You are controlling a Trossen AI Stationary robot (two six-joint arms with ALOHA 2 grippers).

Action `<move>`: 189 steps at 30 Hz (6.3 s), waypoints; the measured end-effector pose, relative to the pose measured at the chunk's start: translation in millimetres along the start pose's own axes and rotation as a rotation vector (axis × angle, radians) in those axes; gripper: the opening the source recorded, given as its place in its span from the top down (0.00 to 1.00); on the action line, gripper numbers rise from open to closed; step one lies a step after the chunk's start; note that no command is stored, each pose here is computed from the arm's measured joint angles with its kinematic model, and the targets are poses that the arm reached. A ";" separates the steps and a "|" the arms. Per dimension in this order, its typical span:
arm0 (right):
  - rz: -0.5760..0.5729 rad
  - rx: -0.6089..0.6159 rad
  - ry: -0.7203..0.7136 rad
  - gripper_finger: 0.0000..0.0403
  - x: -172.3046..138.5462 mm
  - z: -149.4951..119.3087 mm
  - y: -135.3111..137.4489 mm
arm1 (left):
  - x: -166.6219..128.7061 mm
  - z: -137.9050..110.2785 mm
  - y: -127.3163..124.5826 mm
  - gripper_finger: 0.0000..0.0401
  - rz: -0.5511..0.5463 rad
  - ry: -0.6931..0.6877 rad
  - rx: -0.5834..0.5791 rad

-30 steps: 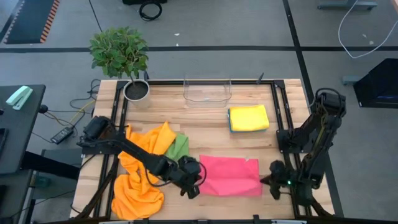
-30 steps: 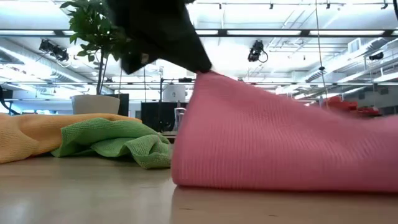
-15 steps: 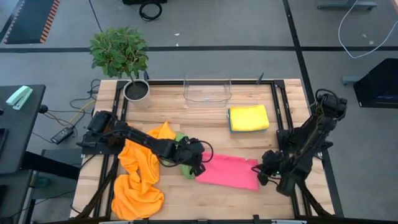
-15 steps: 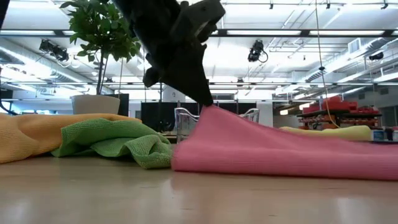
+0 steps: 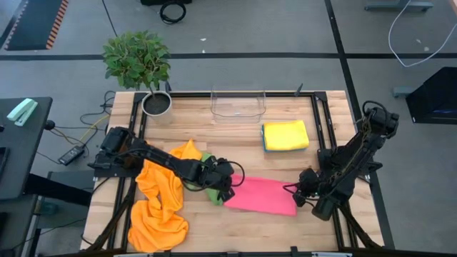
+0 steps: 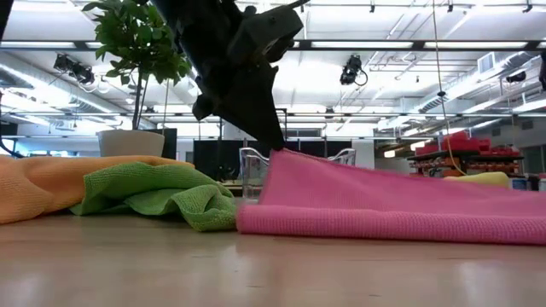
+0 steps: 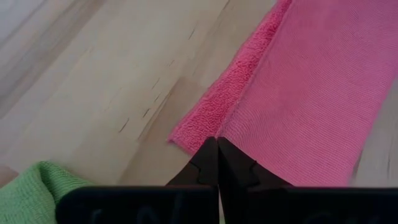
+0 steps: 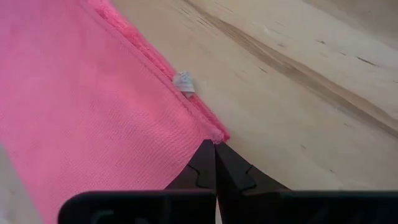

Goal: Fold microfiber towels
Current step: Fold the pink towel

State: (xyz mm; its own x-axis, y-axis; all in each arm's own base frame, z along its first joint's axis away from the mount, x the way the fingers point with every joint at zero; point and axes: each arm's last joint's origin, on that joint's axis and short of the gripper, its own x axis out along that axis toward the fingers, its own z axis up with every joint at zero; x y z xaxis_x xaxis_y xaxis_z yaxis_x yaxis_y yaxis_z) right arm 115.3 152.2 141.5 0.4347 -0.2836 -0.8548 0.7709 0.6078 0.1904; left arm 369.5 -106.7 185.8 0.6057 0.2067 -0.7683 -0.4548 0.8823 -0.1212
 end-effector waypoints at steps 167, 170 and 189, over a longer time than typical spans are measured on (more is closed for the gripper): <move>0.489 -0.630 -0.028 0.78 -9.1 -65.6 195.5 | 63.3 -14.3 -97.2 0.66 -0.553 0.211 1.468; 0.478 -0.664 -0.036 0.69 -4.6 -66.6 195.8 | 64.6 -13.4 -94.8 0.69 -0.563 0.224 1.460; 0.393 -0.677 -0.048 0.62 33.3 -58.1 200.4 | 67.6 -11.3 -91.4 0.79 -0.562 0.245 1.391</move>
State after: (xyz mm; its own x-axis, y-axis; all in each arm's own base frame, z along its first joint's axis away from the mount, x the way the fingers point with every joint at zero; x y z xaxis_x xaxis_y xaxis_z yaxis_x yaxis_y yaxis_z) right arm 257.3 307.7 123.1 0.6482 0.0234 -0.7611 0.1119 0.9857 0.1256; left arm 444.6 -178.2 137.8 0.3016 -0.2312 -0.9250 0.8340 0.5340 0.1385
